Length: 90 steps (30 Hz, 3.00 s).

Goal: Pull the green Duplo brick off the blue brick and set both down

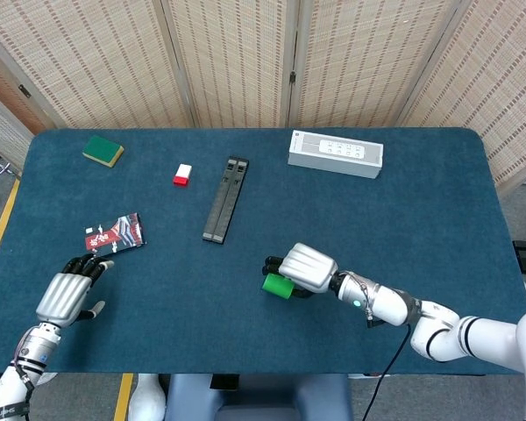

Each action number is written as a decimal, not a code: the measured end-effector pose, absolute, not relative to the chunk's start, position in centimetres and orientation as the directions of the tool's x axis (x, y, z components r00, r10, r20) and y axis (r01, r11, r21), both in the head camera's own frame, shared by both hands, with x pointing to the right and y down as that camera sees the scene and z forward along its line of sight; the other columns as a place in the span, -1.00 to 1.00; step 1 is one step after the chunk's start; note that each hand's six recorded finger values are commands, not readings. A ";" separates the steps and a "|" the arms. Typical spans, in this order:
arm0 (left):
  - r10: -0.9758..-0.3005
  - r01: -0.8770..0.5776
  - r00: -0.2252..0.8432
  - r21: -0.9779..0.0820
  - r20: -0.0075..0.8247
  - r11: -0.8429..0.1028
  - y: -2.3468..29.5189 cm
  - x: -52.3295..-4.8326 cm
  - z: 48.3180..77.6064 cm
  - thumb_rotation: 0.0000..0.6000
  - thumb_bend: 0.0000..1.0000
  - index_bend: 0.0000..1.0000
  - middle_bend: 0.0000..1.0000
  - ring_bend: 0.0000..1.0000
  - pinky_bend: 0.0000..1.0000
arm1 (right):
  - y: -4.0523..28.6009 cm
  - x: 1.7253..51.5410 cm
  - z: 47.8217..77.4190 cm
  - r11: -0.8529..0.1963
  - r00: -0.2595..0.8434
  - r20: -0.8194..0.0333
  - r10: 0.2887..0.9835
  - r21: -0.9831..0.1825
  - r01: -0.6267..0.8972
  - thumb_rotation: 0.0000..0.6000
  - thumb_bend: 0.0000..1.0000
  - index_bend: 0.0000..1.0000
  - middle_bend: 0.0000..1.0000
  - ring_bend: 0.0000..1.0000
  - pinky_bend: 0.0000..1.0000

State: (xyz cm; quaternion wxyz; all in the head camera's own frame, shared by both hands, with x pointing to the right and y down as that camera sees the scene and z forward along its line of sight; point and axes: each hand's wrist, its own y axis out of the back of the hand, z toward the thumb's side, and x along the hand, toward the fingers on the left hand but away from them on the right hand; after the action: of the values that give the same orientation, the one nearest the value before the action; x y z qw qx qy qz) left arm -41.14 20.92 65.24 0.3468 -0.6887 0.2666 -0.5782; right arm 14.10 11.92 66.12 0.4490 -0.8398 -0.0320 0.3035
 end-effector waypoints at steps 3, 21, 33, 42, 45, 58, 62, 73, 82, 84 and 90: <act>-0.768 -0.039 0.206 -0.779 0.607 -0.626 20.6 -40.9 65.0 1.00 -0.33 -0.56 -0.59 -0.77 -0.65 | 11.3 13.5 65.9 -0.643 0.814 -0.468 0.346 -0.750 -0.158 1.00 -0.29 0.64 0.39 0.48 0.46; -0.690 -0.468 0.484 -0.508 0.537 -0.723 18.1 -34.2 64.5 1.00 -0.35 -0.54 -0.58 -0.87 -0.68 | 9.7 5.9 61.2 -0.665 0.862 -0.412 0.294 -0.736 -0.125 1.00 -0.29 0.64 0.39 0.48 0.46; -0.594 -0.503 0.565 -0.332 0.572 -0.798 18.6 -33.1 65.7 1.00 -0.44 -0.63 -0.58 -0.97 -0.75 | 9.7 4.3 59.7 -0.609 0.860 -0.415 0.297 -0.776 -0.164 1.00 -0.29 0.64 0.39 0.48 0.46; -0.549 -0.570 0.633 -0.152 0.546 -0.807 17.0 -31.8 66.3 1.00 -0.45 -0.63 -0.61 -1.00 -0.80 | 9.8 4.9 59.7 -0.663 0.851 -0.429 0.302 -0.736 -0.136 1.00 -0.29 0.64 0.39 0.48 0.46; -0.522 -0.584 0.667 -0.061 0.531 -0.809 16.8 -31.3 66.6 1.00 -0.45 -0.63 -0.62 -1.00 -0.80 | 9.7 5.0 59.8 -0.685 0.849 -0.433 0.302 -0.718 -0.123 1.00 -0.29 0.64 0.39 0.48 0.46; -0.408 -0.495 0.825 0.154 0.391 -0.855 17.0 -26.9 67.5 1.00 -0.45 -0.57 -0.63 -1.00 -0.83 | 10.0 5.0 60.3 -0.734 0.849 -0.449 0.279 -0.670 -0.113 1.00 -0.29 0.64 0.39 0.48 0.46; -0.417 -0.505 0.820 0.152 0.393 -0.850 16.1 -26.4 68.1 1.00 -0.45 -0.57 -0.63 -1.00 -0.83 | 10.3 4.7 60.1 -0.750 0.854 -0.444 0.271 -0.654 -0.102 1.00 -0.29 0.64 0.39 0.47 0.46; -0.367 -0.473 0.843 0.217 0.394 -0.854 15.9 -25.5 69.1 1.00 -0.45 -0.56 -0.65 -1.00 -0.84 | 10.8 4.3 60.0 -0.756 0.863 -0.439 0.250 -0.646 -0.109 1.00 -0.29 0.64 0.39 0.48 0.46; -0.313 -0.424 0.871 0.258 0.378 -0.868 16.7 -24.7 68.9 1.00 -0.45 -0.54 -0.66 -1.00 -0.85 | 11.0 3.9 60.0 -0.760 0.868 -0.432 0.244 -0.641 -0.105 1.00 -0.29 0.64 0.39 0.48 0.46; -0.312 -0.426 0.870 0.263 0.381 -0.866 16.6 -24.6 69.0 1.00 -0.45 -0.54 -0.66 -1.00 -0.85 | 11.0 3.8 60.0 -0.761 0.870 -0.430 0.242 -0.641 -0.105 1.00 -0.29 0.64 0.39 0.48 0.46; -0.322 -0.444 0.857 0.258 0.402 -0.858 16.2 -24.9 69.6 1.00 -0.45 -0.54 -0.66 -1.00 -0.85 | 11.0 3.7 60.0 -0.761 0.870 -0.428 0.244 -0.641 -0.102 1.00 -0.29 0.64 0.39 0.48 0.46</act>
State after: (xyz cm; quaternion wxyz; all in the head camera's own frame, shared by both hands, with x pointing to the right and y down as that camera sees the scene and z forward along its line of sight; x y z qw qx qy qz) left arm -24.88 16.17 69.64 -0.1731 -0.9479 0.2021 -0.1750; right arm 3.73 10.97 60.04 0.3434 -0.9040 -0.0394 0.2516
